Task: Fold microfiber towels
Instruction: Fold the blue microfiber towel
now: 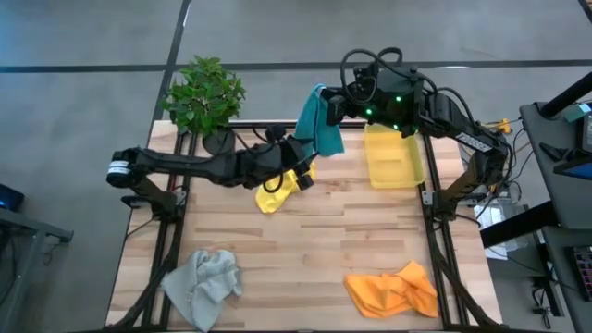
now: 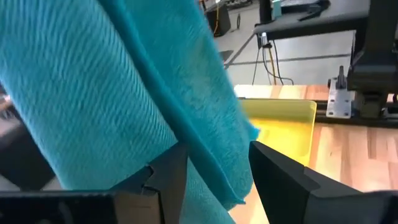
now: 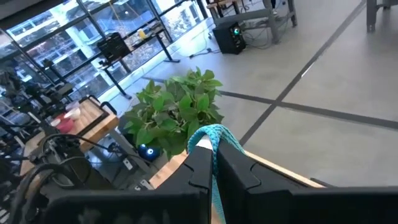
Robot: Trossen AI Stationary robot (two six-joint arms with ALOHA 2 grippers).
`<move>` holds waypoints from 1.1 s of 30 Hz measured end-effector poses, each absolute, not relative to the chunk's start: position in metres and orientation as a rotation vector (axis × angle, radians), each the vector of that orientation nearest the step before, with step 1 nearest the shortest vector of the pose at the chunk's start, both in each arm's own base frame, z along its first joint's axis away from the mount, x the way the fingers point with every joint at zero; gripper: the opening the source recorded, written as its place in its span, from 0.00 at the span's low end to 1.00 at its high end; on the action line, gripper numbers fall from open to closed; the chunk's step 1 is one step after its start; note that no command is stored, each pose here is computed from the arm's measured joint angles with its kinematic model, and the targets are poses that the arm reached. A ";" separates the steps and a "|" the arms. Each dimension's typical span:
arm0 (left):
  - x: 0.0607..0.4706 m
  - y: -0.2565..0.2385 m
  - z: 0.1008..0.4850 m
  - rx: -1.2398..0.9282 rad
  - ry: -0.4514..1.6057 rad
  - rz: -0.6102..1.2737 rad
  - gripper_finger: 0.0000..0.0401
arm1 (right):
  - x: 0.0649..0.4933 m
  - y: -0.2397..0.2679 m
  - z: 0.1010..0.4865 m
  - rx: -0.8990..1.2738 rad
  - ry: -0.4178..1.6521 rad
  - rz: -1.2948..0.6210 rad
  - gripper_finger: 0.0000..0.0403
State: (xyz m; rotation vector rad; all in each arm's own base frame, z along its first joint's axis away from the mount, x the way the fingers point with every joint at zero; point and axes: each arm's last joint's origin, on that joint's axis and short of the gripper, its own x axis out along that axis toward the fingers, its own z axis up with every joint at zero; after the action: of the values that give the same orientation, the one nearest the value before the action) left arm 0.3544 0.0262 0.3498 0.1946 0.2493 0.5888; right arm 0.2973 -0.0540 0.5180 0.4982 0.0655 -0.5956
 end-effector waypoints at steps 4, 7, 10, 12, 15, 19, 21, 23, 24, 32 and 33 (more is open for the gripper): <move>0.354 0.033 0.347 0.158 0.260 0.547 0.40 | 0.296 -0.053 0.521 0.496 0.055 -0.590 0.02; 0.354 0.036 0.347 0.139 0.254 0.527 0.40 | 0.296 -0.052 0.521 0.481 0.061 -0.586 0.02; 0.355 0.041 0.344 0.099 0.250 0.545 0.40 | 0.296 -0.051 0.521 0.479 0.064 -0.581 0.02; 0.357 0.045 0.341 0.081 0.257 0.556 0.40 | 0.296 -0.050 0.521 0.478 0.063 -0.580 0.02; 0.364 0.048 0.332 0.077 0.280 0.525 0.40 | 0.297 -0.050 0.521 0.475 0.065 -0.578 0.02; 0.370 0.048 0.323 0.077 0.305 0.500 0.40 | 0.295 -0.050 0.521 0.471 0.064 -0.577 0.02; 0.370 0.048 0.322 0.080 0.311 0.510 0.40 | 0.294 -0.050 0.522 0.468 0.063 -0.577 0.02; 0.370 0.049 0.323 0.079 0.306 0.517 0.40 | 0.293 -0.050 0.523 0.465 0.062 -0.576 0.02; 0.370 0.049 0.324 0.079 0.302 0.521 0.40 | 0.293 -0.049 0.523 0.461 0.062 -0.576 0.02; 0.368 0.057 0.326 0.078 0.293 0.569 0.40 | 0.292 -0.049 0.523 0.451 0.063 -0.575 0.02; 0.367 0.057 0.326 0.078 0.292 0.570 0.40 | 0.292 -0.049 0.523 0.451 0.063 -0.575 0.02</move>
State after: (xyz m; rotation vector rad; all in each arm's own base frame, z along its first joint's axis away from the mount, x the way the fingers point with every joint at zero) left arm 0.3674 0.0569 0.3261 0.0783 0.2923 0.5704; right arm 0.2923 -0.0494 0.5234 0.4510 0.0627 -0.5750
